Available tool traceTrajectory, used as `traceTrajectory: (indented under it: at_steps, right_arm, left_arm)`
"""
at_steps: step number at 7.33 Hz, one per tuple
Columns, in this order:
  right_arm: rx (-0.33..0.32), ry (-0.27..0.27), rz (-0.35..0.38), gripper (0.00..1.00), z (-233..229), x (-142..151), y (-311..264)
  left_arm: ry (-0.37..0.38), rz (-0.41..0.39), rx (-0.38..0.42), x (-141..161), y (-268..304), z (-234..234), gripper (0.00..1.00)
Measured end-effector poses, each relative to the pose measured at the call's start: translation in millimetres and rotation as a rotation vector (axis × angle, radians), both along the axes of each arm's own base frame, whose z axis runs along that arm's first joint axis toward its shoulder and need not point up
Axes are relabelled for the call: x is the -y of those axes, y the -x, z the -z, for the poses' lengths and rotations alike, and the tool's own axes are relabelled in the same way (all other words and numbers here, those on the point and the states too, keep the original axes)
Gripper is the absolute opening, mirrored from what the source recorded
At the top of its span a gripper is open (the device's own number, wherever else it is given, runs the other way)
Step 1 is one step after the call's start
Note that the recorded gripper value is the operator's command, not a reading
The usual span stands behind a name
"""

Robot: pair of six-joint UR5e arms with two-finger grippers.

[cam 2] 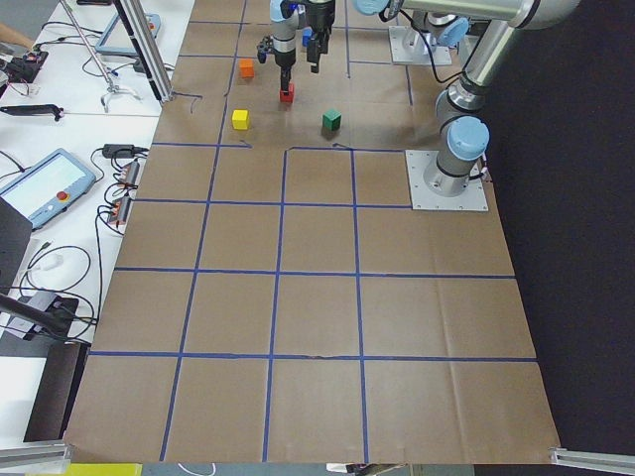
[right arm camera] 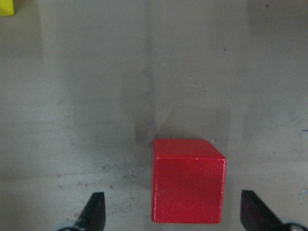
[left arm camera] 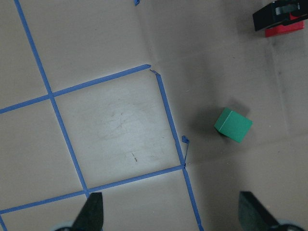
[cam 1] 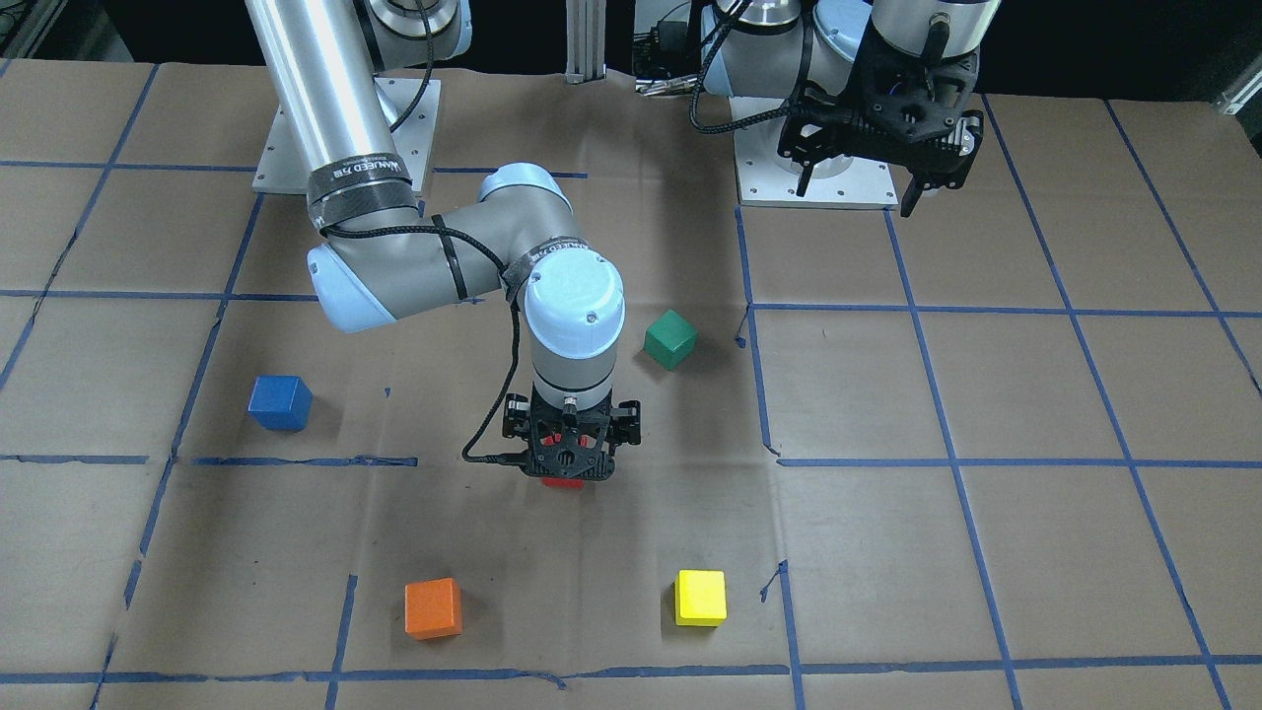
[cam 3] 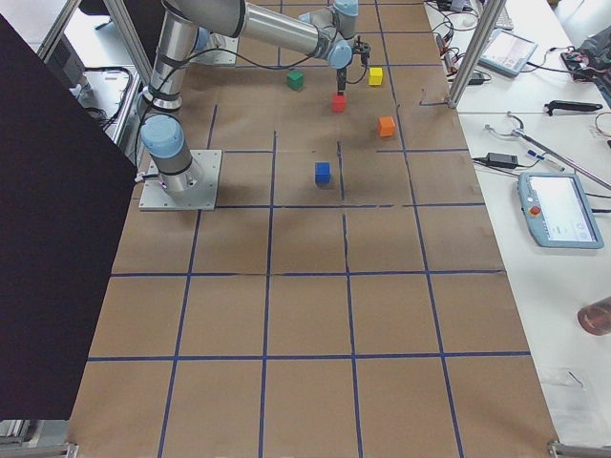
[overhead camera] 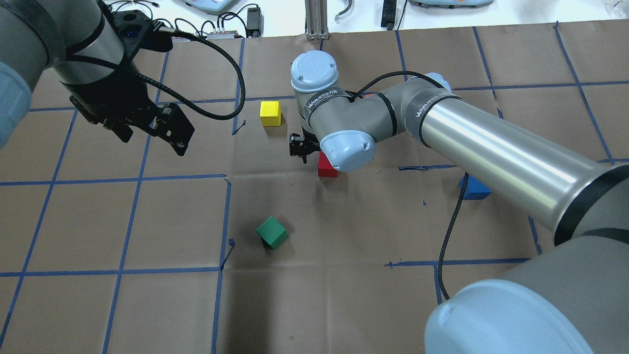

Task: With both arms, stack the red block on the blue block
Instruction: 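Lower the right gripper, grasp the red cube and lift it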

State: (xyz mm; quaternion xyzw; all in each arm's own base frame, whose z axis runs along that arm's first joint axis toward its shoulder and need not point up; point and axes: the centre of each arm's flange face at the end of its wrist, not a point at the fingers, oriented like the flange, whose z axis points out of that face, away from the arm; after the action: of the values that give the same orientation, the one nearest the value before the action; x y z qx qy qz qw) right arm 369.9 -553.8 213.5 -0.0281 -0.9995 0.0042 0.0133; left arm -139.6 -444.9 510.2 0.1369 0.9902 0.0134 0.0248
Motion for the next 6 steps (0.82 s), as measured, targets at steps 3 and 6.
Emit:
traceTrajectory:
  at_steps: [3, 6]
  right_arm:
    - [0.008, 0.018, 0.021, 0.94, 15, 2, 8]
    - [0.012, 0.021, 0.044, 0.65, 15, 9, 17]
  left_arm:
    - [0.0, 0.0, 0.001, -1, 0, 0, 1.0]
    - [0.0, 0.0, 0.001, -1, 0, 0, 1.0]
